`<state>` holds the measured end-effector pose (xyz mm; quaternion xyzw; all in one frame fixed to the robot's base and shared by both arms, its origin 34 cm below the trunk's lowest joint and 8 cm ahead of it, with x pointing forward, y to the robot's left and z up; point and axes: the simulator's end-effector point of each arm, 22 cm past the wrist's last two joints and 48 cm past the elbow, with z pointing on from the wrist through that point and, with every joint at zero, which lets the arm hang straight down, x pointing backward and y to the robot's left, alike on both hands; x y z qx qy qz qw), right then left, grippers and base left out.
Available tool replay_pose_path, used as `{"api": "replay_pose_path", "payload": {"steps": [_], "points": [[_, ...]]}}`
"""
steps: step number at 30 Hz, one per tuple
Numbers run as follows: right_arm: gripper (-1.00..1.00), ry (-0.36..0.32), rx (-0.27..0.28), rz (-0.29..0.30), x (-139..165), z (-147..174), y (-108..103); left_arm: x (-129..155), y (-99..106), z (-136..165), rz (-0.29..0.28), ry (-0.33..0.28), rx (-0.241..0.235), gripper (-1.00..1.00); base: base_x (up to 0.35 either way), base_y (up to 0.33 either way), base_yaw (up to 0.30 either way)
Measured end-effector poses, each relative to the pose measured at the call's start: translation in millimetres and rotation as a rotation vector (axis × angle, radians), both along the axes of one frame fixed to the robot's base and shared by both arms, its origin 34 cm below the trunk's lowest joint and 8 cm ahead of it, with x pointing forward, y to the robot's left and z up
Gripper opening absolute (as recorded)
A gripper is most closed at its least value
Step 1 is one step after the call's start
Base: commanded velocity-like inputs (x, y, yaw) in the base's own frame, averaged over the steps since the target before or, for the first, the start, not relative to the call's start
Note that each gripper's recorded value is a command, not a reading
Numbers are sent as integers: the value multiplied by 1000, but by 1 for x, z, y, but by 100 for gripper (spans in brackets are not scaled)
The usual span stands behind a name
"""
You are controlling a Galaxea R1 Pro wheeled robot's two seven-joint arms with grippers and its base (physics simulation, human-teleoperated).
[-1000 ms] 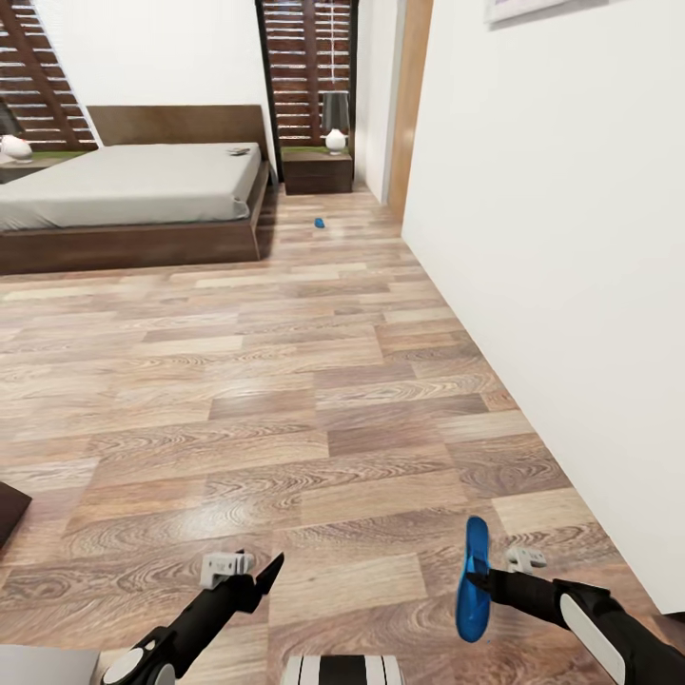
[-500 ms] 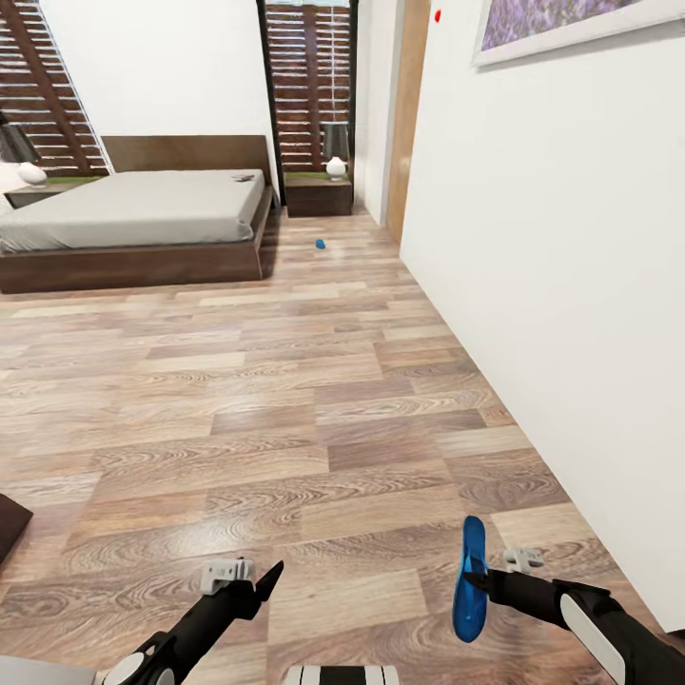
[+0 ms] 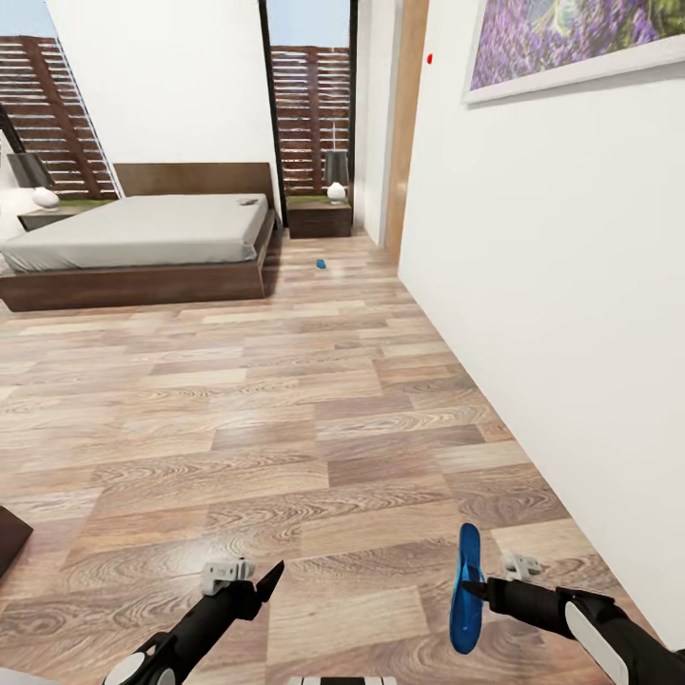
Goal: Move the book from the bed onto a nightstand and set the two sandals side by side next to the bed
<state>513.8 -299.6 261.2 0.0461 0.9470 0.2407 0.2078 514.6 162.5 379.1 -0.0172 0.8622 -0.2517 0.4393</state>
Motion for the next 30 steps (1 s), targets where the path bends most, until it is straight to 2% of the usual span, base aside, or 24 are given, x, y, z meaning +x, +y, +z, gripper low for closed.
{"api": "replay_pose_path", "payload": {"steps": [3, 5, 9, 13, 23, 26, 28, 30], "points": [[-100, 63, -18, -32, -23, -15, -16, -3, 0, -3, 0, 7, 4, 100, 0, 0, 0], [-100, 74, -14, -40, -28, -16, -19, -7, 0, -9, -6, 21, 13, 100, 0, 0, 0], [-100, 68, 6, -41, -29, -11, -17, -13, 0, -24, -26, 50, 48, 100, 0, 0, 0], [-100, 56, 15, -40, -27, -4, -17, -5, 1, -31, -36, 45, 78, 100, 0, 0, 0], [-100, 17, 18, -40, -18, 13, -17, 14, 1, -13, -36, -21, 85, 100, 0, 0, 0], [-100, 4, 19, -40, -15, 19, -17, 20, 0, 2, -38, -54, 82, 100, 0, 0, 0], [-100, -4, 19, -41, -13, 23, -17, 32, 0, 27, -37, -112, 81, 100, 0, 0, 0], [-100, -12, 19, -41, -11, 26, -17, 36, 0, 40, -36, -142, 80, 100, 0, 0, 0]]}}
